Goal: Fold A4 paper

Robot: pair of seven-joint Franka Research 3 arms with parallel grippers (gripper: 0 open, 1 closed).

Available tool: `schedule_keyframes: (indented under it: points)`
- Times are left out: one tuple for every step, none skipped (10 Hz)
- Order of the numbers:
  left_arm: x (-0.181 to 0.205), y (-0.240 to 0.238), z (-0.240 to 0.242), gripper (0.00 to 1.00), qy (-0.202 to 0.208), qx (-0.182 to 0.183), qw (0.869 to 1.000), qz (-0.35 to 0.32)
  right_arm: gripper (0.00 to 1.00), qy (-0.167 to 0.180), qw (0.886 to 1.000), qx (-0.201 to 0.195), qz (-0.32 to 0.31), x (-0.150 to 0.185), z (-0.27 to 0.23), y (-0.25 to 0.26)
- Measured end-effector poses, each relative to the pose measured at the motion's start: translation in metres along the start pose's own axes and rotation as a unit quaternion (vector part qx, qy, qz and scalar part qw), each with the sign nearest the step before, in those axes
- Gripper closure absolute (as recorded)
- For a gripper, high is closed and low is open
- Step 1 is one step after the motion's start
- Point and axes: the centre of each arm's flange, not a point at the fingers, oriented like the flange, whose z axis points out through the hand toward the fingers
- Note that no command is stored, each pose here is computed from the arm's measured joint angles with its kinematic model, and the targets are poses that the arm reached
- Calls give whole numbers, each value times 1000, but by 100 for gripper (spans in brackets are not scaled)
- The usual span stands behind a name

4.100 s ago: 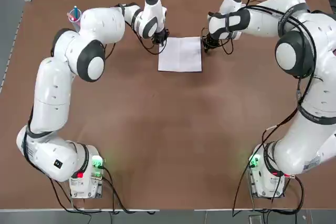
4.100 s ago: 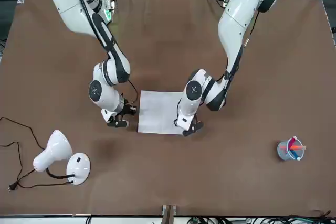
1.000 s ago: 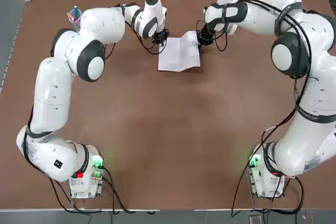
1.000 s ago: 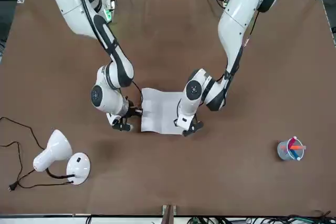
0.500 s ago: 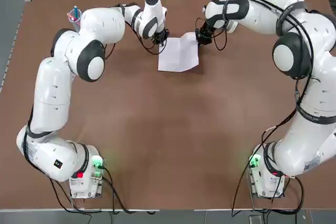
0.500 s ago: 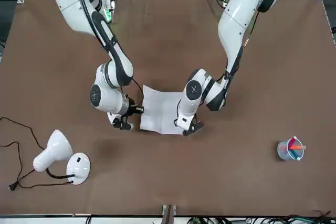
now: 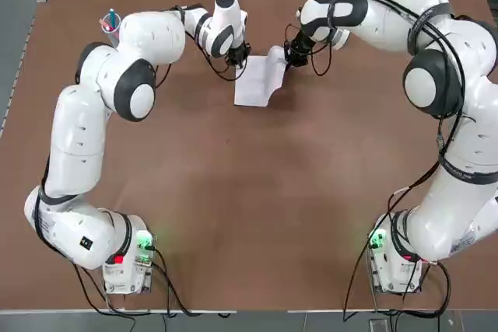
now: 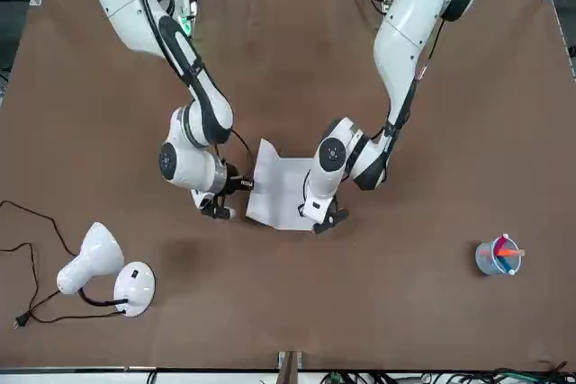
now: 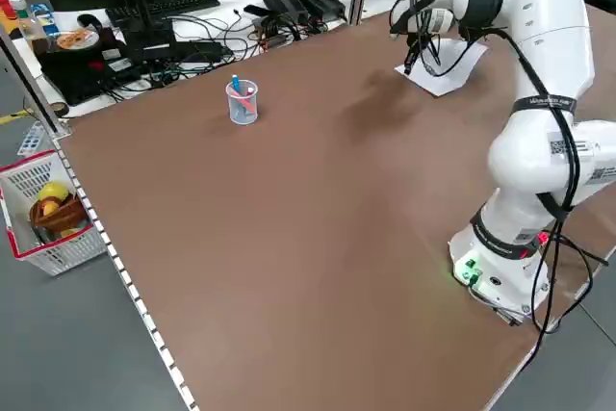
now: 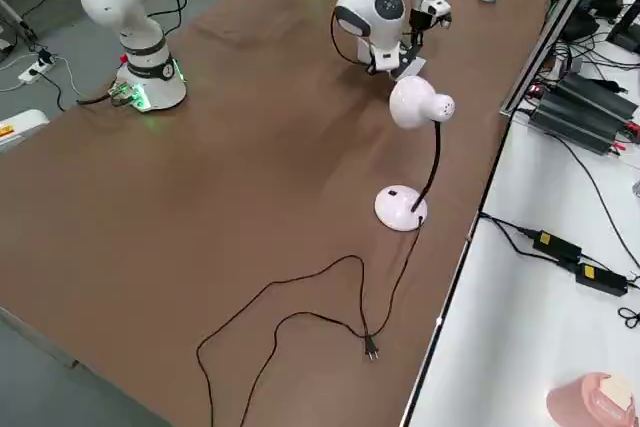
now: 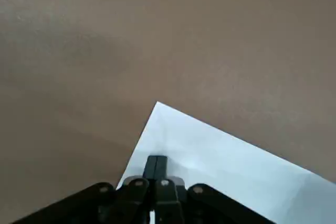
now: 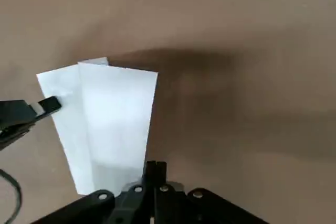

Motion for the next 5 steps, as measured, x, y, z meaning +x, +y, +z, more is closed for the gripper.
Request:
schedule_keyframes:
  points:
    - [0, 0, 0, 99, 0, 0, 1000, 0, 97, 2, 1000, 2, -1, 1, -2, -2]
    - [0, 0, 0, 99, 0, 0, 1000, 0, 97, 3, 1000, 3, -1, 2, -3, -3]
    - [0, 0, 0, 99, 0, 0, 1000, 0, 97, 4, 1000, 5, 0, 2, -4, -4]
    - [0, 0, 0, 99, 0, 0, 1000, 0, 97, 3, 1000, 15, 6, 2, -5, -8]
    - [0, 0, 0, 99, 0, 0, 1000, 0, 97, 1, 1000, 27, 10, 0, -6, -16]
